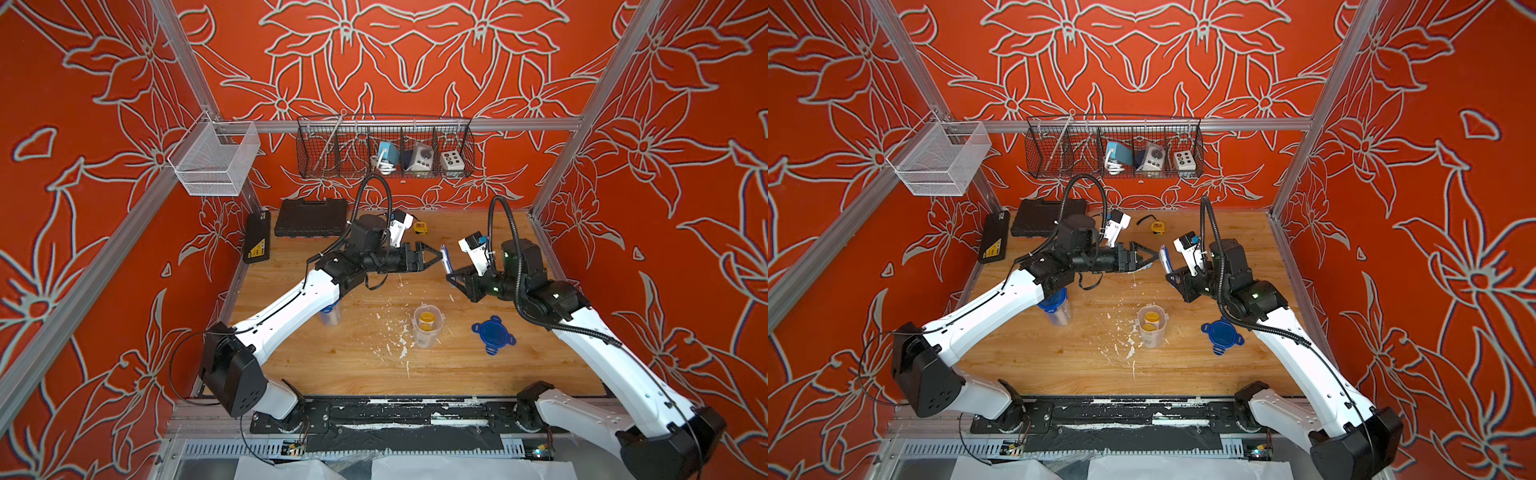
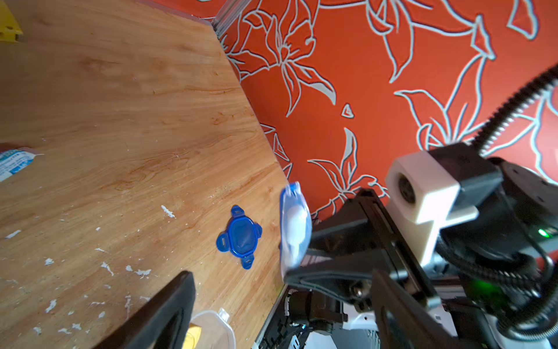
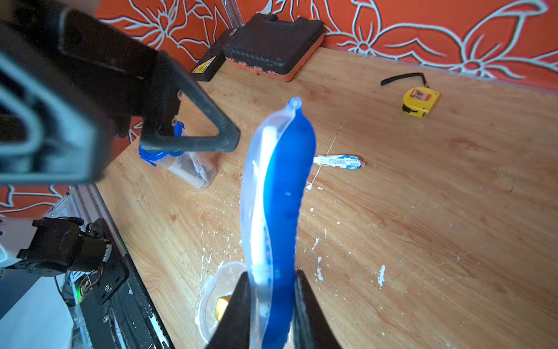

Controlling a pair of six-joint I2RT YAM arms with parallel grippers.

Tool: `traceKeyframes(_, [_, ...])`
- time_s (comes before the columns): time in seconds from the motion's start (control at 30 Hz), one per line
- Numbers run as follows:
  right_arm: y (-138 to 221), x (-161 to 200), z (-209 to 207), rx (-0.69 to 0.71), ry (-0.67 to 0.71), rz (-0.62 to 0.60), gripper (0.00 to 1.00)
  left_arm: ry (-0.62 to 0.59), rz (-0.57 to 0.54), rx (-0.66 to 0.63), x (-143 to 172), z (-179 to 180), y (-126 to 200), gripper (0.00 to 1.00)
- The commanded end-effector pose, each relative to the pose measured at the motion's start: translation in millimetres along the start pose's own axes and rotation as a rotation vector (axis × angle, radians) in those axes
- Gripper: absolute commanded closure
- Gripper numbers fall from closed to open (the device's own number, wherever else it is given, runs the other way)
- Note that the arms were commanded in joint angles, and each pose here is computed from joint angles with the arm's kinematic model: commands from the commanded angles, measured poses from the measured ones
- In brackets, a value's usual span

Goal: Pack away toiletry kits
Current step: Place the toiletry item into the container.

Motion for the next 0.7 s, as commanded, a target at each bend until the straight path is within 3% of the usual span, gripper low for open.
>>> traceKeyframes(0.0, [0.9,4.1,3.7,0.000,-0.007,0.012,0.94,0.002,0.006,-0.062,-2.3,7.9,-11.6,0.13])
traceKeyframes(0.43, [-2.6,8.2,1.3,0.039,0.007,0.037,0.93,0.025,0.076,-0.074,6.0,7.9,-52.9,0.23])
traceKeyframes(0.57, [-4.6,8.3,0.5,0.043,0.016,0.048,0.94,0.027,0.085,-0.062,8.9,7.4,-55.8,0.35])
traceKeyframes(0.67, [-3.8,9.9,-0.1,0.060,0.021,0.048,0.94,0.020,0.093,-0.064,9.8,8.8,-57.2,0.54])
Point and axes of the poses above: each gripper's point midway between its finger pads, its own y axis back along the fingers, its own z axis along the line the jaws close on, x = y × z, the point moved 7 cm from there along y, back along the fingers, and after that the axes turned 7 degrees about y, right-handed, at the moved point
